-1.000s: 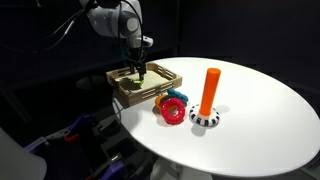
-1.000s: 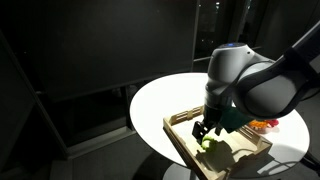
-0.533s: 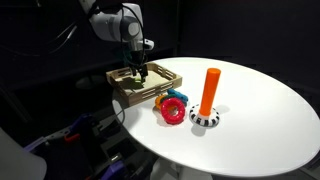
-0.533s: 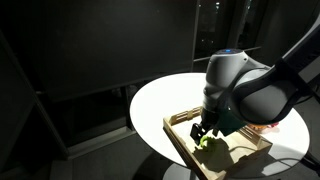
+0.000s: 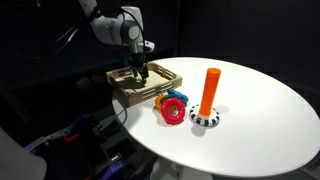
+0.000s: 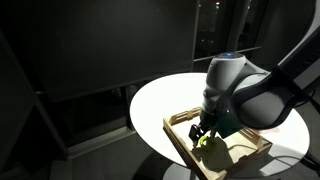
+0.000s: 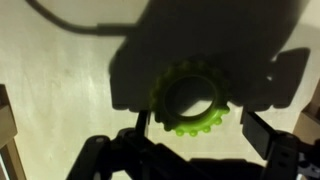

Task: Remove the ring from the box

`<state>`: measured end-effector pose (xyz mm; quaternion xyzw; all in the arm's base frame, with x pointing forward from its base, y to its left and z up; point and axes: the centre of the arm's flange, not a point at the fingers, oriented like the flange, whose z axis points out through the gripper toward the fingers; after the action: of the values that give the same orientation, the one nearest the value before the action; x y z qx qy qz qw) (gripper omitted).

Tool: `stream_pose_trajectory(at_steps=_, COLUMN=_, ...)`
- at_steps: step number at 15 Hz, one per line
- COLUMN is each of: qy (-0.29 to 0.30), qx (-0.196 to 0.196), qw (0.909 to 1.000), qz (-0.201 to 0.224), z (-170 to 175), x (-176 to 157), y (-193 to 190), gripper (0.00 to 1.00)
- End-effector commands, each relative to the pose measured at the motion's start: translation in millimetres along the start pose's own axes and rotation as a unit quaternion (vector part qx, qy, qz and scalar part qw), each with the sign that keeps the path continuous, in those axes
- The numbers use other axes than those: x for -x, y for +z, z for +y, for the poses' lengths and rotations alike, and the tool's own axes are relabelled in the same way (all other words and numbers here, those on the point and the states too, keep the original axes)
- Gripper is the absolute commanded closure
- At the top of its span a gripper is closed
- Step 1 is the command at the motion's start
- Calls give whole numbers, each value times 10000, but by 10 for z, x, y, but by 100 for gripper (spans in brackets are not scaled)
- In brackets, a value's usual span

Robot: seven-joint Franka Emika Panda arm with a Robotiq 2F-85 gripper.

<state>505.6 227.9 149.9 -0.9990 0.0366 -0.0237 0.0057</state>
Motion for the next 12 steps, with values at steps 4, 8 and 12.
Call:
stream_pose_trajectory(at_steps=4, qy=116, qx=-21, qw=9999, qz=100, z=37, x=-67, y=-56, gripper=47)
stream_pose_trajectory(at_steps=8, qy=252, qx=1, qw=9995, qz=200, z=159, x=-156, y=-293, gripper=61)
stream_pose_trajectory(at_steps=12, qy=455, qx=66, qw=9985, qz=296, z=354, x=-271, y=-513, gripper=61)
